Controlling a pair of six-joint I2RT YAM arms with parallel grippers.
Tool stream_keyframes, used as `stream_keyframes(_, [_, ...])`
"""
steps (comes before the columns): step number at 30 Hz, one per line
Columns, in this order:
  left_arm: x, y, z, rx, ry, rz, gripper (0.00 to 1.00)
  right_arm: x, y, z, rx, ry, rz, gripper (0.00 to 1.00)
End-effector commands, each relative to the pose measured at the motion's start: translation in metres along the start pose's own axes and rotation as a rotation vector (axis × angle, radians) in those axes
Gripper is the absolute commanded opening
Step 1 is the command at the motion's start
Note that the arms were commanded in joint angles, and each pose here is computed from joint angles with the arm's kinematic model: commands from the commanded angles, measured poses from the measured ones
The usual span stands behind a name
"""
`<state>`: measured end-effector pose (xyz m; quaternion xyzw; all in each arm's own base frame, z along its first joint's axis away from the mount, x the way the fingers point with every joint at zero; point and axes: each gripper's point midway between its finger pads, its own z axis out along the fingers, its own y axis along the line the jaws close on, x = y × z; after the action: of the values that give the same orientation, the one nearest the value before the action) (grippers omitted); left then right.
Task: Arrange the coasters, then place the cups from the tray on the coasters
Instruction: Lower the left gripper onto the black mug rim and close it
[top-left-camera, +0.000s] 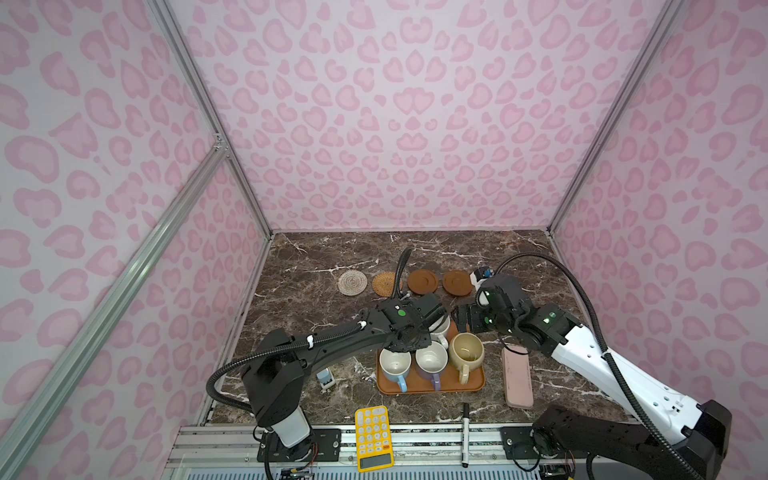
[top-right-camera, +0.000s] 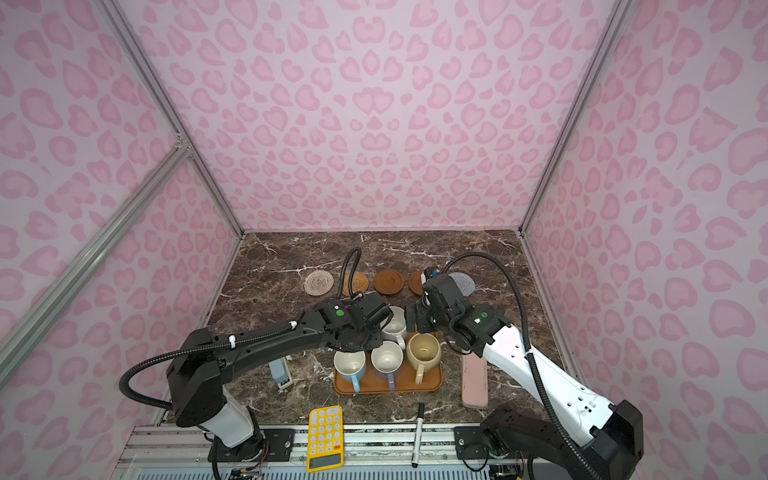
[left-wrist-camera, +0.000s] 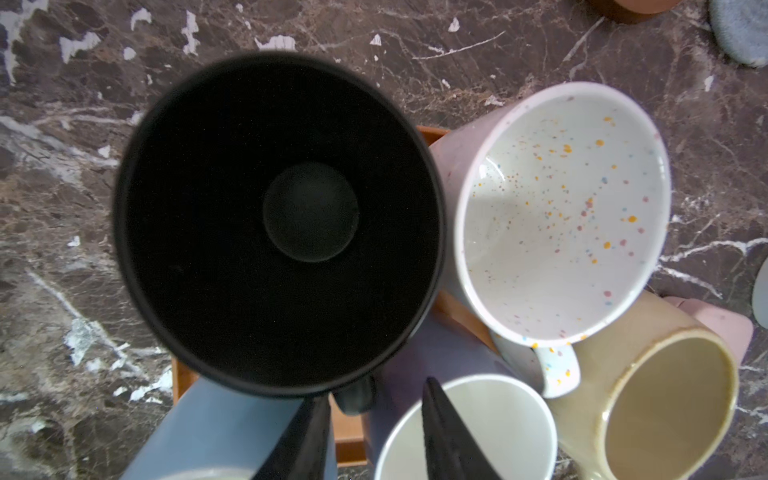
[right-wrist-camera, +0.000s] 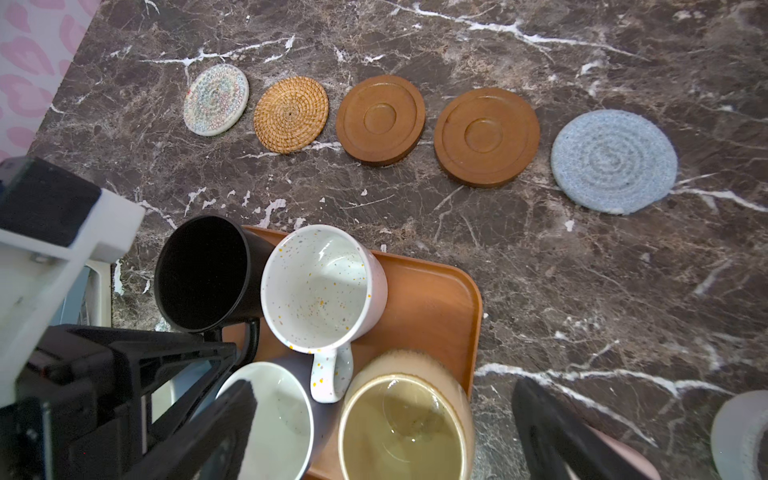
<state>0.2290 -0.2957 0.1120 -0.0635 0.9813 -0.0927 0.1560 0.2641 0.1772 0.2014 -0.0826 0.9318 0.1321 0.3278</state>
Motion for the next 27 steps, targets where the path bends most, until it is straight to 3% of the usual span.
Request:
stream_keyframes(1, [-0.005,0.006,0.001,-0.047,-0.019,0.010,0.40,0.000,-0.003,0.002,0.015,-0.003,0.006,0.99])
stream_keyframes(13, [-0.005,0.007,0.010,-0.084,-0.020,0.012,0.37,0.004,-0.004,0.004,0.020,0.007,0.008,0.99])
stream_keyframes(18, [-0.006,0.007,0.011,-0.106,-0.015,-0.001,0.30,0.004,-0.004,0.005,0.017,0.008,0.014,0.98])
stream_keyframes(27, [-0.007,0.008,0.016,-0.129,-0.018,0.000,0.30,0.004,-0.004,0.006,0.024,0.011,0.015,0.99])
